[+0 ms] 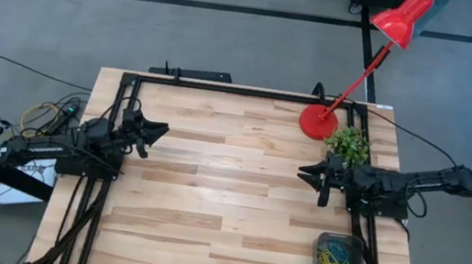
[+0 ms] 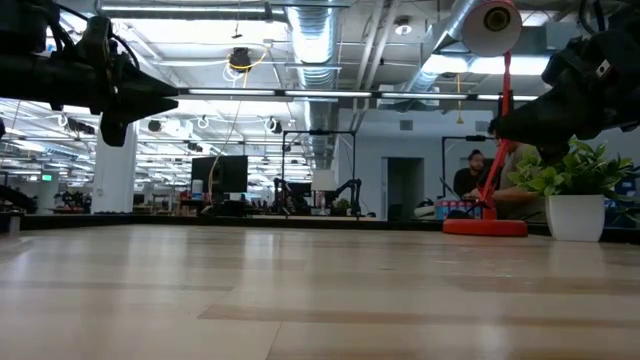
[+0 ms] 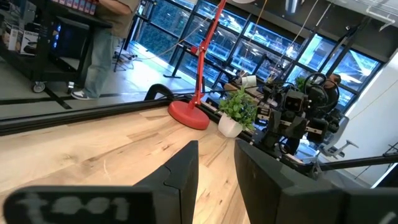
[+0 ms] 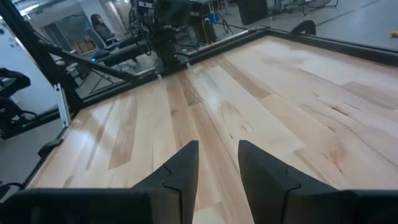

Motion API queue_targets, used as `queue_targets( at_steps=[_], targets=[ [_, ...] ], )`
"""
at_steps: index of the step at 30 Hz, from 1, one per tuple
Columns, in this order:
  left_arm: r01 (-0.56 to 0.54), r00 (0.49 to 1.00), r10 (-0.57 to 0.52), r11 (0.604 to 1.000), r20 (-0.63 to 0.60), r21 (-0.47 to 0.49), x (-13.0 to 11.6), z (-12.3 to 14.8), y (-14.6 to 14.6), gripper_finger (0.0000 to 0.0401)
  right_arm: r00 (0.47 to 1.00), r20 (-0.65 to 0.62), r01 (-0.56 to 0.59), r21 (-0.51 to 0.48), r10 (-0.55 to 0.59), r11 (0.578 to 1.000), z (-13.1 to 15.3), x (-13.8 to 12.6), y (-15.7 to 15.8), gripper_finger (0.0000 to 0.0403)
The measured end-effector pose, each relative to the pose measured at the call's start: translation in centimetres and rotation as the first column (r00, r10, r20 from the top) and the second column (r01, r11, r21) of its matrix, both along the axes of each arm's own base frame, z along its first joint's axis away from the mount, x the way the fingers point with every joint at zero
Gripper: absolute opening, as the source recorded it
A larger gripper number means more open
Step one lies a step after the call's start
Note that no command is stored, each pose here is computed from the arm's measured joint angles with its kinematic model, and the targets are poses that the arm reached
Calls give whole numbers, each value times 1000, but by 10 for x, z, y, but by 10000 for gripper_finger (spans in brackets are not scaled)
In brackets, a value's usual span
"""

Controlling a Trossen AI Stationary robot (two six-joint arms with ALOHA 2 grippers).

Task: Pick and place items into bin
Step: Return to Home Position

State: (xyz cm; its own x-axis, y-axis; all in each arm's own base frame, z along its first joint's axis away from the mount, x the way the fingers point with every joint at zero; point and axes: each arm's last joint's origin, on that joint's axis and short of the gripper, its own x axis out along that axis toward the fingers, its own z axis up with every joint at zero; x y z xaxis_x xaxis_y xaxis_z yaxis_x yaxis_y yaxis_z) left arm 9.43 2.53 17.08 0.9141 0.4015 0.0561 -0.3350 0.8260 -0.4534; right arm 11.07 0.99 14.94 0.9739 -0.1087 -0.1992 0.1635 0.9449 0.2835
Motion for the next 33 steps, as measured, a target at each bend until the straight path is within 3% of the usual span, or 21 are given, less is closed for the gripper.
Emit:
queue_targets(
  at_steps=[33],
  targets=[
    [-2, 1000, 2, 1000, -7, 17, 0, 0, 0, 93, 1000, -1, 0, 0, 0, 1000, 0, 0, 0, 107]
  ],
)
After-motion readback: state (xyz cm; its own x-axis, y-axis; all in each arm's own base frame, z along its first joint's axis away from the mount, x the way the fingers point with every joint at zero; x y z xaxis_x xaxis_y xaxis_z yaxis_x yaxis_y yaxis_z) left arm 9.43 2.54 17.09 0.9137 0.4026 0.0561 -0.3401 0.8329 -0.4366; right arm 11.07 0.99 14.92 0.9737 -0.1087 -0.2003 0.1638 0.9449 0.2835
